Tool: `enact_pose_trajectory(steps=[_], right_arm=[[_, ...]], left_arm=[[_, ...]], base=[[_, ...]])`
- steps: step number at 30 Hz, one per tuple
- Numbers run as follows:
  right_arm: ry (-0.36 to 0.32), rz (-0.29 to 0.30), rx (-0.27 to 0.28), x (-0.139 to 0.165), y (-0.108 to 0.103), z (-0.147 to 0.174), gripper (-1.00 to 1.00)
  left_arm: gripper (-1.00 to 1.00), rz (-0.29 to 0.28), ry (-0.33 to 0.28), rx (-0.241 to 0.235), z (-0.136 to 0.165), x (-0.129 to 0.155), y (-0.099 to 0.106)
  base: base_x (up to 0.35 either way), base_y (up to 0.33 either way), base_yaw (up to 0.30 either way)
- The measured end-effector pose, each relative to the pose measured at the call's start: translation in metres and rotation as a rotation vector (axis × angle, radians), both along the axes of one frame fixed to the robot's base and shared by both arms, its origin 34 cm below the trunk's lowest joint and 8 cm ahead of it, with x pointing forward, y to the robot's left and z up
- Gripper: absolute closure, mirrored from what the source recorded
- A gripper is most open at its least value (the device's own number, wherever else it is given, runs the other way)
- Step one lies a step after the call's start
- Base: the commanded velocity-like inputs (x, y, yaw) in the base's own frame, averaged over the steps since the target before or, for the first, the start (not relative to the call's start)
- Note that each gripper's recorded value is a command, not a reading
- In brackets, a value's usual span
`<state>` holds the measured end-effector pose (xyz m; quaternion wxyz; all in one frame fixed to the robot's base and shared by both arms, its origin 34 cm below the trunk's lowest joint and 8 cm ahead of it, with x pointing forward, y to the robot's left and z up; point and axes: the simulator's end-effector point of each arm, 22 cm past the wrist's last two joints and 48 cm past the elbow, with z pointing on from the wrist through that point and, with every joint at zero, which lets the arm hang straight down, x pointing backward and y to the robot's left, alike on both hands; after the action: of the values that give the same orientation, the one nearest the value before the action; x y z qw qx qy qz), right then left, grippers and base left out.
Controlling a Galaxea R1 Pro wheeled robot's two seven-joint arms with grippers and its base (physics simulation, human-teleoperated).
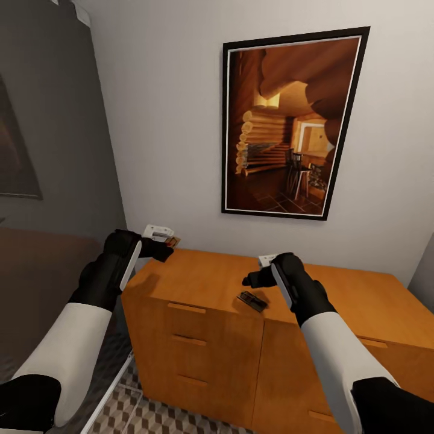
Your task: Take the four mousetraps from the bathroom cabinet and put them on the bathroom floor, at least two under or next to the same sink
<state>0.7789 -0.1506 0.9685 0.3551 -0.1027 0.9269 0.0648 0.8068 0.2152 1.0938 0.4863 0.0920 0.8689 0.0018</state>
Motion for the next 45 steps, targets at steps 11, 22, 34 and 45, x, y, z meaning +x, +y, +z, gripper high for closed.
enact_pose_trajectory(steps=[11, 22, 34, 45], right_arm=[[0.016, 0.002, 0.002, -0.001, 0.001, -0.004, -1.0], [0.09, -0.002, -0.009, -0.009, -0.002, -0.033, -1.0], [0.087, -0.001, -0.01, -0.009, -0.001, -0.032, -1.0], [0.079, 0.0, -0.01, -0.008, -0.001, -0.029, -1.0]], left_arm=[[1.0, 0.0, 0.0, 0.0, 0.0, 0.0, 0.0], [1.0, 0.0, 0.007, 0.0, -0.003, 0.0, 0.0], [1.0, 0.001, 0.008, 0.0, -0.003, 0.0, 0.0], [1.0, 0.001, 0.01, 0.0, -0.004, 0.0, 0.001]], base=[[0.0, 0.0, 0.0], [0.0, 0.0, 0.0], [0.0, 0.0, 0.0], [0.0, 0.0, 0.0]])
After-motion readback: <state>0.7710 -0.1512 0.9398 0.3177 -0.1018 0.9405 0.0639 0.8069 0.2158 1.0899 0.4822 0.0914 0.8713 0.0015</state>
